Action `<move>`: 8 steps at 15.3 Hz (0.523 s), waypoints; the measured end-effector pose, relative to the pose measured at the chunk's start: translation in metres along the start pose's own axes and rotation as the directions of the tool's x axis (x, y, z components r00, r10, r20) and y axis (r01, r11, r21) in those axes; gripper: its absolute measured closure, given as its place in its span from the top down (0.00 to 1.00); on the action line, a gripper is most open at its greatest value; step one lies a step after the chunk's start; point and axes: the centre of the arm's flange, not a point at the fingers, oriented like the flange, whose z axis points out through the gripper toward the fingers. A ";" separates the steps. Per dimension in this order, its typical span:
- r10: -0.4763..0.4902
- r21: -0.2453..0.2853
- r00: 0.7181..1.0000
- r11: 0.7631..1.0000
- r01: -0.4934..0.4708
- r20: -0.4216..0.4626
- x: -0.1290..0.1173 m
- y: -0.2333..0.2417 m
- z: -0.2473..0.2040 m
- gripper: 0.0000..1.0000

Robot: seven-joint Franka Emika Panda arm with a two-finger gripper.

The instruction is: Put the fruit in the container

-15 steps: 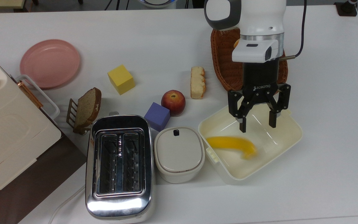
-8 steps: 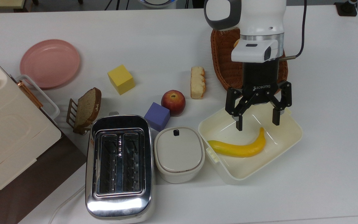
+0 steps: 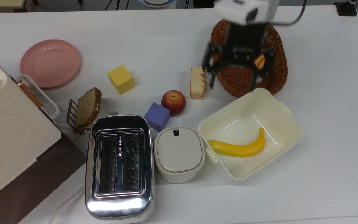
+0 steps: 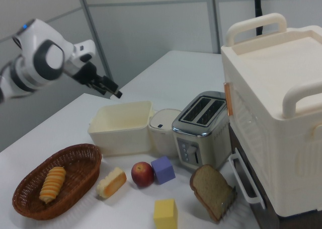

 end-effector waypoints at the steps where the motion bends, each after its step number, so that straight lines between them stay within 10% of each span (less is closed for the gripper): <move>1: 0.011 -0.015 0.998 1.000 -0.010 0.060 -0.005 0.009 -0.016 1.00; 8: 0.186 -0.112 0.922 0.981 -0.157 0.339 -0.038 0.150 -0.094 1.00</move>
